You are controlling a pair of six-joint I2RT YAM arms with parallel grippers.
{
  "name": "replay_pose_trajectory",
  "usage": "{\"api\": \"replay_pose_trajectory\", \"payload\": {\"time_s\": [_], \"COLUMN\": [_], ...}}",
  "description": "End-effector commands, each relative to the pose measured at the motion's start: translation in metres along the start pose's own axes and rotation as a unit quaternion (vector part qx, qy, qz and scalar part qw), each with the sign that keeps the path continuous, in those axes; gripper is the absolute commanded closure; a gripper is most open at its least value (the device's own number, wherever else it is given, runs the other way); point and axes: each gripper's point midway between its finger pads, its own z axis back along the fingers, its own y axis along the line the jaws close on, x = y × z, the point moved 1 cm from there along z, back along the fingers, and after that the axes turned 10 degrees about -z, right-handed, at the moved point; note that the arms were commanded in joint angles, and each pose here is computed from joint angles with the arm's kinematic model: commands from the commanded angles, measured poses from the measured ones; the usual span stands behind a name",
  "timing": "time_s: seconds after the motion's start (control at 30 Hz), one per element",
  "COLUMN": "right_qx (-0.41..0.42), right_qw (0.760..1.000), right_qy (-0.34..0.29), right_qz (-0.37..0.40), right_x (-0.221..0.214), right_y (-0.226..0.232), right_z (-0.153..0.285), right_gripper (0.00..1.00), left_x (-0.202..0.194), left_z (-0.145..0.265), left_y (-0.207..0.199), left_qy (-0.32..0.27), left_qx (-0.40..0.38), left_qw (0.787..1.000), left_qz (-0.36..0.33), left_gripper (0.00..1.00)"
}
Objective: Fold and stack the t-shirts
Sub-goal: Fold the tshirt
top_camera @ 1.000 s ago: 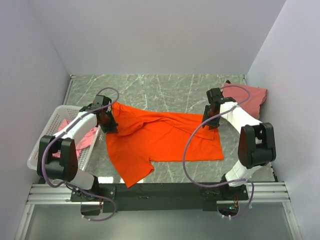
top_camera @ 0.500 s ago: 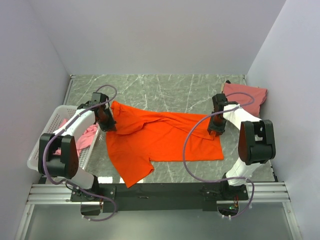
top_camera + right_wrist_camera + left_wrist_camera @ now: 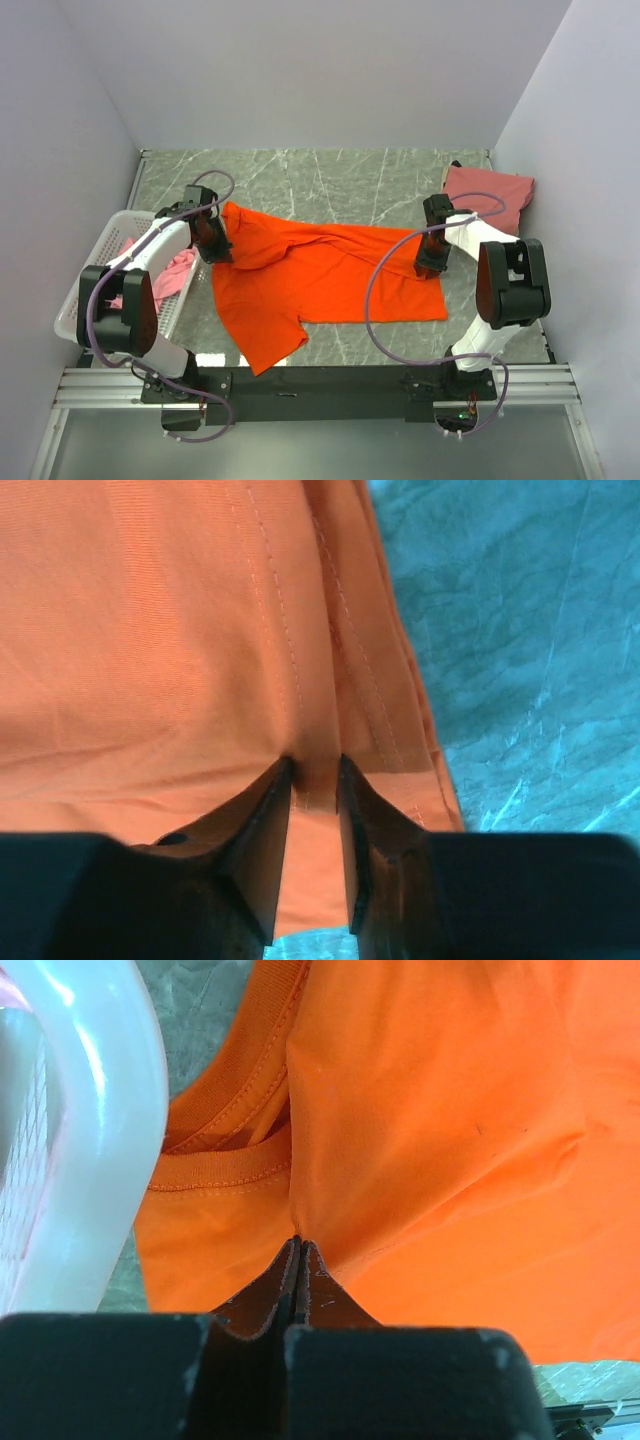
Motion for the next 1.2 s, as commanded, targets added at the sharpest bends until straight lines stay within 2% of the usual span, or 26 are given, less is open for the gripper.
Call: {"api": "replay_pose_trajectory", "payload": {"time_s": [0.0,0.1,0.23,0.43,0.67,0.9,1.03,1.17], "right_qx": [-0.009,-0.022,-0.044,-0.088,-0.067,-0.059,-0.054,-0.047], "right_qw": [1.0,0.999,0.998,0.992,0.993,0.996,0.997,0.997], "right_qy": [-0.008,-0.024,-0.05,-0.09,-0.098,-0.068,-0.056,-0.05], "right_qz": [-0.009,-0.006,0.001,0.014,0.012,0.018,0.021,0.017], "right_x": [0.003,0.013,0.028,0.057,0.073,0.065,0.059,0.056], "right_y": [-0.004,-0.006,-0.01,-0.021,-0.007,-0.003,-0.002,0.0], "right_z": [-0.007,-0.002,0.007,0.023,0.038,0.025,0.019,0.017], "right_gripper": [0.71,0.91,1.0,1.0,1.0,0.91,0.81,0.78], "left_x": [0.01,0.01,0.008,0.005,0.001,-0.005,-0.006,-0.007], "left_z": [0.005,0.003,0.001,-0.002,-0.004,-0.009,-0.008,-0.008], "left_y": [-0.004,-0.002,0.0,0.002,0.002,0.002,0.003,0.002], "left_qy": [-0.009,-0.008,-0.006,-0.001,0.003,0.01,0.01,0.01], "left_qx": [-0.007,-0.005,-0.002,-0.001,-0.007,-0.013,-0.014,-0.016], "left_qw": [1.0,1.0,1.0,1.0,1.0,1.0,1.0,1.0], "left_qz": [-0.01,-0.011,-0.012,-0.013,-0.014,-0.013,-0.012,-0.012], "left_gripper": [0.99,0.99,0.99,0.99,0.99,0.99,0.99,0.99]}}
